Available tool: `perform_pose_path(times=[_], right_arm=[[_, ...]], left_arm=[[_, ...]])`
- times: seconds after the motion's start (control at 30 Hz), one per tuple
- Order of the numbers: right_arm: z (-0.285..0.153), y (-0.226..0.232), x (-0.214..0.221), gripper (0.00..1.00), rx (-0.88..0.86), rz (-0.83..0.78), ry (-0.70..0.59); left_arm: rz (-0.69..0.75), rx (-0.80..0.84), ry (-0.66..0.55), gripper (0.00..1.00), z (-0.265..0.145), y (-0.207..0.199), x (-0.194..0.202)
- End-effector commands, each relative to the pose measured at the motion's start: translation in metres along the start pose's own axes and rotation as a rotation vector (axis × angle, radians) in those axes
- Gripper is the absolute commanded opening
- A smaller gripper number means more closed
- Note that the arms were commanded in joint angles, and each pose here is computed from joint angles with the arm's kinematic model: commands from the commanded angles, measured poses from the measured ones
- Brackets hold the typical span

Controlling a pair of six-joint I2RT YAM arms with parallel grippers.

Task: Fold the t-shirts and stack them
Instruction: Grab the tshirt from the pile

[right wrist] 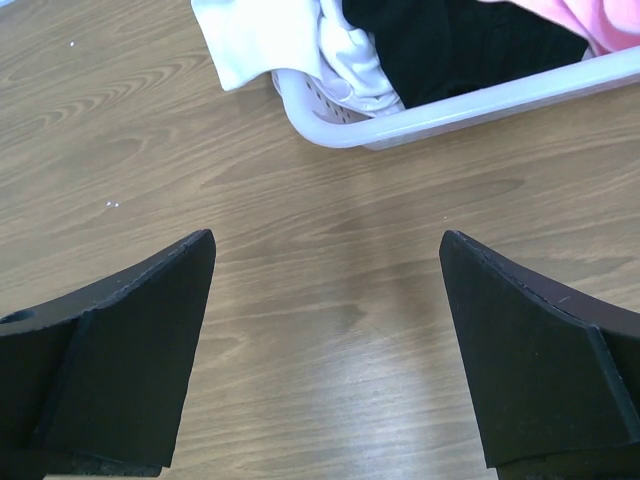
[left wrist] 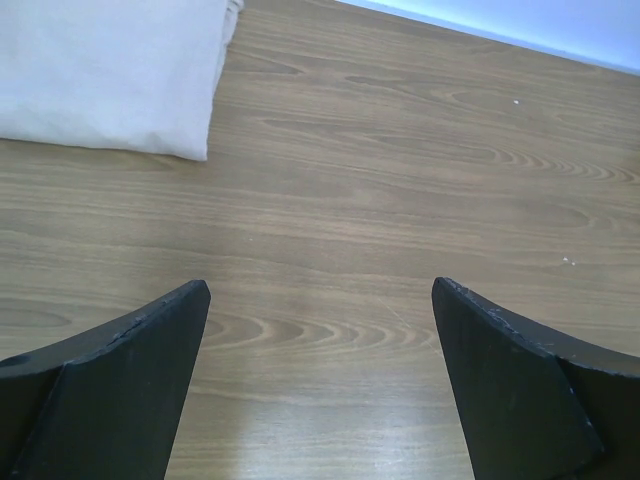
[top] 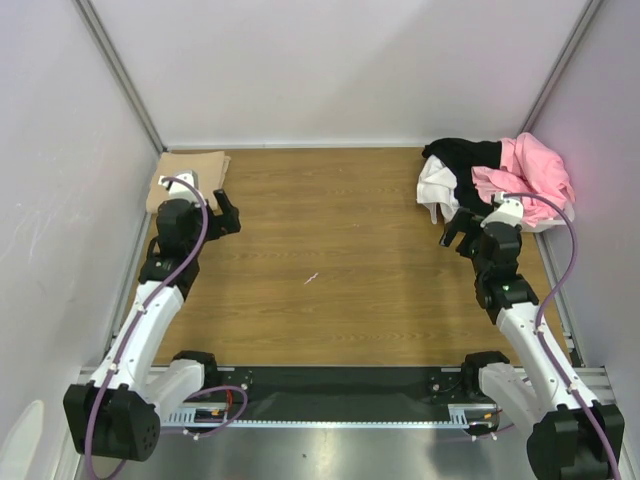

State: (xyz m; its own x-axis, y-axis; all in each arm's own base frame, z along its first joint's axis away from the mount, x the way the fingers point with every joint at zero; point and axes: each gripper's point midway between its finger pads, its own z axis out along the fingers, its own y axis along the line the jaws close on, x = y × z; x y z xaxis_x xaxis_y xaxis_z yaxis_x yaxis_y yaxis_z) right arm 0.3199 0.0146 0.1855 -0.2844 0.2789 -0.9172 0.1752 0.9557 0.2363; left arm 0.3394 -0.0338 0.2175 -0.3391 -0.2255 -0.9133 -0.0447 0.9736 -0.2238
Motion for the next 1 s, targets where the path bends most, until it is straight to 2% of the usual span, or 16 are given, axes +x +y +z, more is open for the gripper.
perform_pose_path(times=[0.0,0.23,0.3,0.33,0.4,0.43,0.47,0.53,0.57,0.6,0.67,0.9,0.97], right_arm=[[-0.003,0.005,-0.032,1.00,0.005,-0.013,-0.076],[0.010,-0.006,-0.064,1.00,0.108,-0.005,-0.071],[0.023,-0.013,-0.064,1.00,0.140,0.011,-0.018],[0.026,-0.013,-0.084,1.00,0.147,0.028,-0.043],[0.046,-0.030,-0.084,1.00,0.197,0.047,0.005],[0.052,-0.029,-0.105,1.00,0.195,0.057,-0.020],[0.066,-0.042,-0.098,1.00,0.229,0.055,0.028],[0.080,-0.053,-0.110,1.00,0.269,0.044,0.041],[0.084,-0.057,-0.137,1.00,0.283,0.052,0.001],[0.098,-0.068,-0.126,1.00,0.320,0.049,0.052],[0.108,-0.078,-0.142,1.00,0.334,0.063,0.050],[0.155,-0.121,-0.144,0.98,0.393,0.038,0.098],[0.171,-0.132,-0.123,0.94,0.402,0.069,0.179]], left_arm=[[0.020,-0.030,-0.031,1.00,0.000,0.000,-0.024],[0.036,-0.034,-0.029,1.00,0.015,-0.004,-0.037],[0.043,-0.014,-0.038,1.00,0.020,-0.009,-0.047],[0.045,-0.012,-0.042,1.00,0.022,-0.011,-0.051],[0.052,-0.015,-0.055,1.00,0.028,-0.014,-0.065],[0.051,-0.031,-0.068,1.00,0.030,-0.012,-0.071],[0.047,-0.034,-0.089,1.00,0.031,-0.013,-0.081],[0.046,-0.022,-0.087,1.00,0.040,-0.016,-0.082],[0.042,-0.009,-0.104,1.00,0.042,-0.020,-0.089],[0.035,0.002,-0.103,1.00,0.045,-0.023,-0.090],[0.029,0.016,-0.087,1.00,0.055,-0.027,-0.090],[-0.011,0.032,-0.072,1.00,0.078,-0.033,-0.088],[-0.012,0.029,-0.070,1.00,0.082,-0.033,-0.088]])
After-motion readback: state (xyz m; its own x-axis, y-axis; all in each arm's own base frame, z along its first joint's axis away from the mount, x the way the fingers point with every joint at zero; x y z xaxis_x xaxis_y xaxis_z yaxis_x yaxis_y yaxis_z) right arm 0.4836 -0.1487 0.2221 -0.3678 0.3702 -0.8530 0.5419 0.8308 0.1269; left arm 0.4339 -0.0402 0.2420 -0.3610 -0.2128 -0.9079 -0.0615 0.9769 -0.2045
